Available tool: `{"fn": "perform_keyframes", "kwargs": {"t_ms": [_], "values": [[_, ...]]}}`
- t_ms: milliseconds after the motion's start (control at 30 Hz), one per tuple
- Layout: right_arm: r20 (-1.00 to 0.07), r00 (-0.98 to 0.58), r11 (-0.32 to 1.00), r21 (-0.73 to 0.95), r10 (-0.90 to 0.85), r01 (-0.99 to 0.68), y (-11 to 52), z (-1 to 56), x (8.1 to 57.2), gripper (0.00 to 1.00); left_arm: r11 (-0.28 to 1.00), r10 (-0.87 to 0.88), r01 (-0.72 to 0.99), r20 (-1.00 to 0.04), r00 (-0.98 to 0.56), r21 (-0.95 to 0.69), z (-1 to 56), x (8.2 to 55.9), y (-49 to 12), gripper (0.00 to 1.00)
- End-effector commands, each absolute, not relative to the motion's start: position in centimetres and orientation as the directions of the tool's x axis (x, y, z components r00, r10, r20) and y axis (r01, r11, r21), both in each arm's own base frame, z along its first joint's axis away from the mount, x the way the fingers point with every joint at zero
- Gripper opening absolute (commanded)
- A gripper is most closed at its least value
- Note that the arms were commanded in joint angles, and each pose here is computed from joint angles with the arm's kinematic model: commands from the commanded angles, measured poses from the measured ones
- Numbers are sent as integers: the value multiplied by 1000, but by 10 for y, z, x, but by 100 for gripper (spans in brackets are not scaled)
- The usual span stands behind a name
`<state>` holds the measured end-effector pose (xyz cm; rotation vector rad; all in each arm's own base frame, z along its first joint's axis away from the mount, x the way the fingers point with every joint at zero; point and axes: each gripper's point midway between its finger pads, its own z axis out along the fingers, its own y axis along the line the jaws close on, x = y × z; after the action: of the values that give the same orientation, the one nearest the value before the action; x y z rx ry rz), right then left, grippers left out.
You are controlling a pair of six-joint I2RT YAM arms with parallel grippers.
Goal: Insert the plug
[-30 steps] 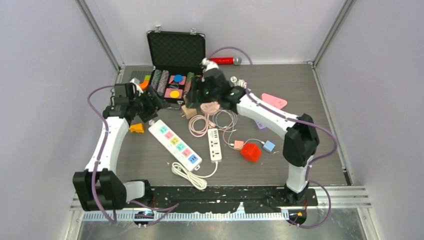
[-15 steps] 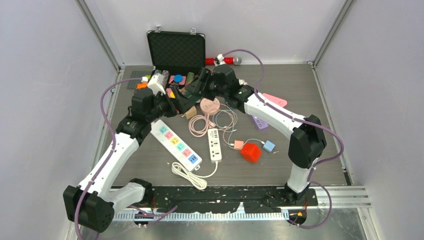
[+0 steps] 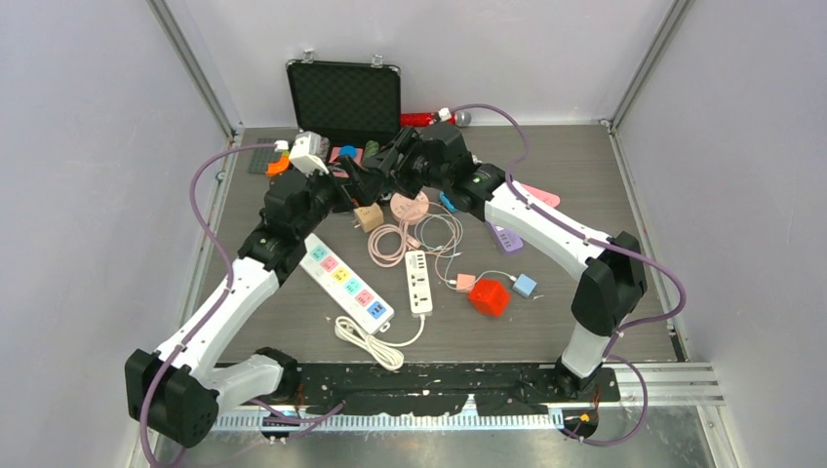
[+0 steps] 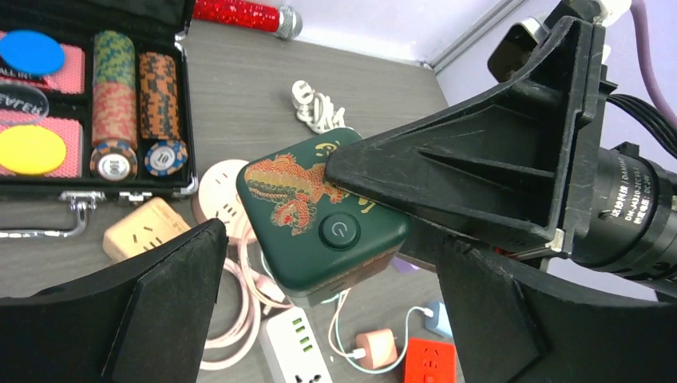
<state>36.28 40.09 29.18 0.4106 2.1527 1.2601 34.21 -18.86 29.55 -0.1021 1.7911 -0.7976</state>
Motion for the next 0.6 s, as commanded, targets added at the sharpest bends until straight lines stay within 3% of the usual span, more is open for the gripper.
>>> {"fn": "perform_keyframes", "kwargs": {"t_ms": [0,233,500,567], "values": [[-285,-750,406,913,597,-24,402,338,356,39,749,-478,399,-849,-226,-528,329,352,-192,100],[-245,-751,382,924,613,10,402,345,354,40,771,-515,285,-821,-247,-569,312,366,-185,90],[-216,-763,396,917,609,56,406,340,349,46,772,-534,228,-800,-274,-594,303,368,-187,62],[-212,-767,397,916,606,61,408,339,347,49,769,-536,230,-797,-278,-597,302,368,-188,46]]}}
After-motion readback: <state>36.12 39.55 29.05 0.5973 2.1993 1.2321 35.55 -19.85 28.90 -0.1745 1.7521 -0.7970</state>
